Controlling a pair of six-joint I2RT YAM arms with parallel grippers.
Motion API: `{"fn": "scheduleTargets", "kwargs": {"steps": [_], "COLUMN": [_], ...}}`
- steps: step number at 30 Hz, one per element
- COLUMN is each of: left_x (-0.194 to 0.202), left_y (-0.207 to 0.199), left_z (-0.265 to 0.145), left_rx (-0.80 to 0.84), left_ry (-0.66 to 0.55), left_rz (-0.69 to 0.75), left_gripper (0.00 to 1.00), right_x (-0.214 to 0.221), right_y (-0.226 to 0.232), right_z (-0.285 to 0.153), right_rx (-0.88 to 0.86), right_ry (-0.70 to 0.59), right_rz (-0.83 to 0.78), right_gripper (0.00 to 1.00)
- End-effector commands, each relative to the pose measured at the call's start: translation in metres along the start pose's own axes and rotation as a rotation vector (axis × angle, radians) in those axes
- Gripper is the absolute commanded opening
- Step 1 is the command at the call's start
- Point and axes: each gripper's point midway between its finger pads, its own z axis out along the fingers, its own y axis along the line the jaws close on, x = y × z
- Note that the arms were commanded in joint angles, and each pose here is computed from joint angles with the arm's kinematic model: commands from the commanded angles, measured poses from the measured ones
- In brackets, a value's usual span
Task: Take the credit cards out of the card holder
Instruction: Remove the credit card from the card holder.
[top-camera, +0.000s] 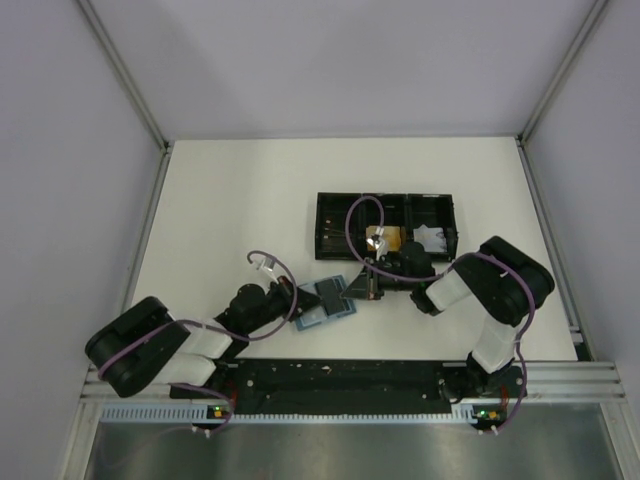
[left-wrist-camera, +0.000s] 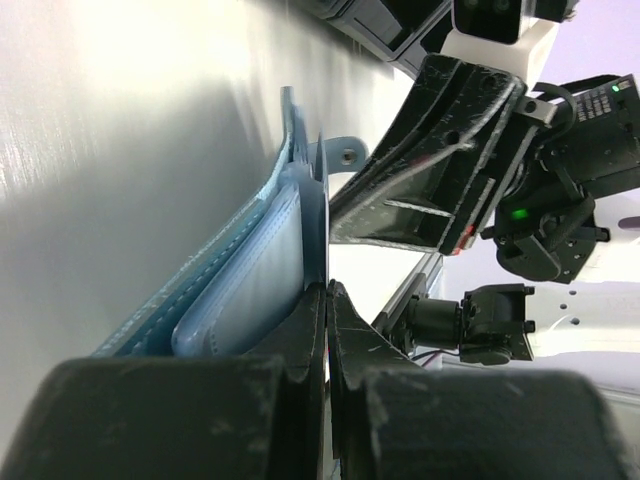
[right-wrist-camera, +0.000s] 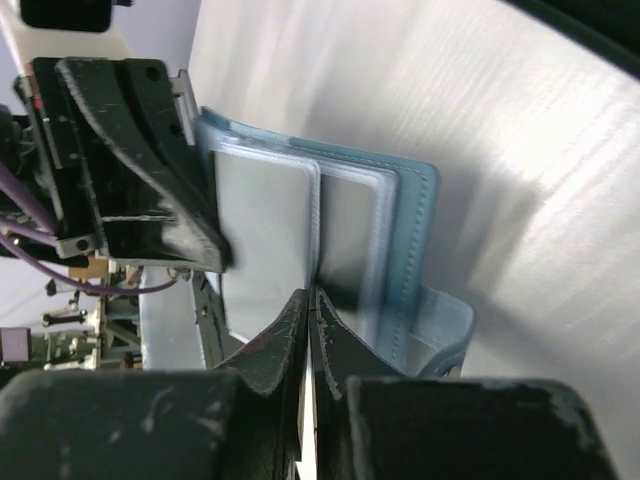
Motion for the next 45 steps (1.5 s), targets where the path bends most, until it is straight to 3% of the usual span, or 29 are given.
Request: {"fn": "scheduleTargets", "kwargs": {"steps": [1,11,14,19,42,45], "left_x": [0.01,0.01,0.009,0.006,0.006,0.007], "left_y": [0.028,0.045,0.036,0.019,-0.033,-0.036], "left_z": [-0.028,-0.033,-0.032,-0.03,-0.025,-0.025], "left_rx": [-0.048,-0.132,-0.09,-0.021,0.177,0.191], "left_ry": [-0.017,-0.02,-0.023,-0.018,0.013,0.02], "left_rz": [0.002,0.042,0.065,0.112,0.144,0.144], "left_gripper": [0.0,0.0,0.0,0.0,0.0,0.0], "right_x": [0.003,0.001,-0.004,-0.011,-0.012,-0.01], "right_y": [-0.025,-0.021,-0.004,0.018,0.043,0.043], "right_z": [-0.006,-0.007,-0.008,-0.01,-0.009,-0.01], "right_rx": [0.083,0.055,-0.019,-0.112,-0.229,-0.235], "right_ry": [-0.006,-0.016,-0.037,-0.052,-0.035,-0.035], "right_rz": [0.018,0.012,-0.001,-0.025,-0.061,-0.054], "right_gripper": [0.0,0.01,0.18,0.32,0.33,0.26]}}
